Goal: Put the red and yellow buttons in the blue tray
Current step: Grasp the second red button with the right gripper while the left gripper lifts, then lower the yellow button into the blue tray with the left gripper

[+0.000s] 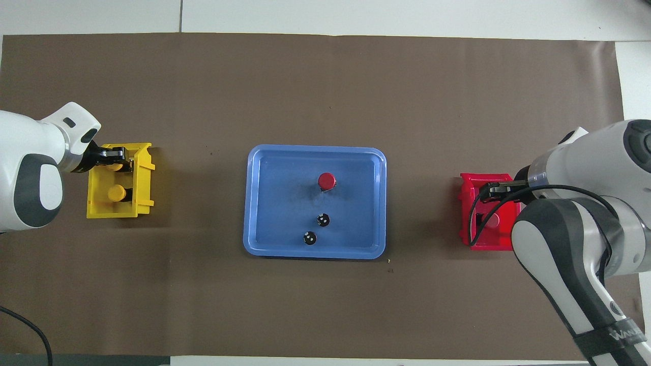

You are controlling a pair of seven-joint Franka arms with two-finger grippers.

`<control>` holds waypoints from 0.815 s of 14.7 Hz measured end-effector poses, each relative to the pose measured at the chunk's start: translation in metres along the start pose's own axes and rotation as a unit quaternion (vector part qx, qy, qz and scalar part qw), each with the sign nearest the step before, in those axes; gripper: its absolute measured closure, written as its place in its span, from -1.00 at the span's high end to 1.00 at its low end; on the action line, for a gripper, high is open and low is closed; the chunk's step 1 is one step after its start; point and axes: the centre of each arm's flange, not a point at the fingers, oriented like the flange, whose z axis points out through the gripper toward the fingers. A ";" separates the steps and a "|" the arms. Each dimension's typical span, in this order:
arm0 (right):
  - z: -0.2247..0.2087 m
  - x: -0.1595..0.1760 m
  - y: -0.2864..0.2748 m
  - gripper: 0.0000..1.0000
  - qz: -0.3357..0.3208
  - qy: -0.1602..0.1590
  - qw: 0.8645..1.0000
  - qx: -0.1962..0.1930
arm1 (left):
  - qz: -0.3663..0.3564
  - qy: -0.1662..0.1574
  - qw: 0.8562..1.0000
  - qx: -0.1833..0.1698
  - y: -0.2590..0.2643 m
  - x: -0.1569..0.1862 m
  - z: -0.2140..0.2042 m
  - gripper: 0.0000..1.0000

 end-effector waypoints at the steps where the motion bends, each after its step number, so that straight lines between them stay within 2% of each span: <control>1: 0.007 -0.005 0.003 0.33 0.000 -0.001 1.000 0.001 | 0.000 -0.013 1.000 -0.001 0.000 0.004 -0.010 -0.18; 4: 0.013 -0.014 0.003 0.31 -0.001 -0.004 1.000 0.001 | -0.003 -0.061 0.998 -0.003 0.004 0.022 -0.075 -0.18; 6: 0.019 -0.015 0.004 0.31 0.000 0.003 1.000 0.001 | -0.026 -0.059 0.998 -0.008 0.027 0.032 -0.116 -0.18; 7: 0.023 -0.016 0.006 0.31 0.001 0.007 1.000 0.002 | -0.040 -0.052 0.998 -0.018 0.057 0.034 -0.126 -0.18; 9: 0.032 -0.018 0.007 0.31 0.002 0.017 1.000 0.002 | -0.063 -0.030 0.997 -0.035 0.150 0.027 -0.126 -0.18; 11: 0.035 -0.018 0.007 0.30 0.003 0.020 1.000 0.002 | -0.071 -0.007 0.996 -0.048 0.246 0.005 -0.107 -0.18; 12: 0.035 -0.018 0.007 0.30 0.003 0.019 1.000 0.002 | -0.068 -0.005 0.996 -0.052 0.284 -0.010 -0.093 -0.18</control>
